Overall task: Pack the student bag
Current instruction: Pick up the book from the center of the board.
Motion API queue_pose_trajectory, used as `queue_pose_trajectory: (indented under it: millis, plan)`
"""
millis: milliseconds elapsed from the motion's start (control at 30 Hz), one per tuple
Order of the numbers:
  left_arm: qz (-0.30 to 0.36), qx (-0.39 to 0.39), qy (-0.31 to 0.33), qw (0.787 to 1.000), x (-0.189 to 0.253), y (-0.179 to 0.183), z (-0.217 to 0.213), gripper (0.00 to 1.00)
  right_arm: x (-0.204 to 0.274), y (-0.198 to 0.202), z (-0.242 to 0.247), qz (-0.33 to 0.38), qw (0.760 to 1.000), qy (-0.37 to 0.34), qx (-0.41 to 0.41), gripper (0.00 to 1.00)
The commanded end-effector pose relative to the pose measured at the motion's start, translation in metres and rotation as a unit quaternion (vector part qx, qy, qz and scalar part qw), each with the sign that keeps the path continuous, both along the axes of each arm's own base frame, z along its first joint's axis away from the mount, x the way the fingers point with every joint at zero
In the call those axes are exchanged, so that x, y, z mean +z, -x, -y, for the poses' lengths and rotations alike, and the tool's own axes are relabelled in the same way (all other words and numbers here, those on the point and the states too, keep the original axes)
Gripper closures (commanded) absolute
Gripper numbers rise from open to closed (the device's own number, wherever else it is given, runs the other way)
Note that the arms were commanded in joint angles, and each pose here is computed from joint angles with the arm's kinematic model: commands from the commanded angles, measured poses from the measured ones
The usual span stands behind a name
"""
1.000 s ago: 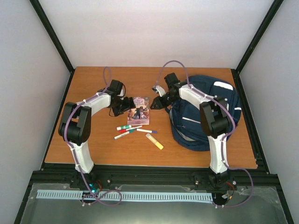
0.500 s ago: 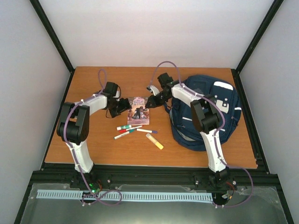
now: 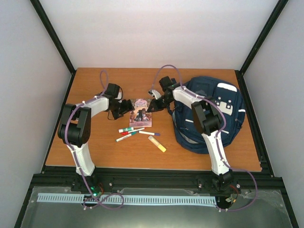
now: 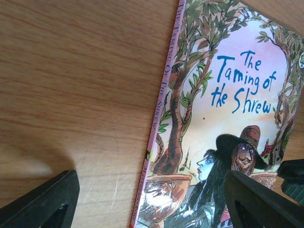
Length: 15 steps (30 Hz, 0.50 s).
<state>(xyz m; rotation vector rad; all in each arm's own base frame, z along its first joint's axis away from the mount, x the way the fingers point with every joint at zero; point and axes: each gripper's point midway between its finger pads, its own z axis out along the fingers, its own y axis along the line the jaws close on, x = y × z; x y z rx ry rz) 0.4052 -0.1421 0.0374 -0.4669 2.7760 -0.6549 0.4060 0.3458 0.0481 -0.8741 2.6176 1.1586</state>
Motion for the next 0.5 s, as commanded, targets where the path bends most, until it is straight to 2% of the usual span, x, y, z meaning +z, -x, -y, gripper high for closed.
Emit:
queue_pose_trajectory:
  millis: [0, 200, 467]
  plan:
    - [-0.023, 0.0, 0.015, 1.0, -0.016, 0.005, 0.003, 0.13, -0.018, 0.005, -0.004, -0.029, 1.0, 0.011, -0.006, 0.88]
    - [-0.035, -0.005, 0.031, 0.999, -0.022, 0.007, 0.009, 0.13, -0.052, 0.011, 0.013, -0.051, 0.996, 0.071, -0.032, 0.89]
    - [-0.058, -0.024, 0.081, 0.995, -0.033, 0.01, 0.025, 0.15, -0.074, 0.021, 0.017, -0.082, 0.993, 0.084, -0.031, 0.89]
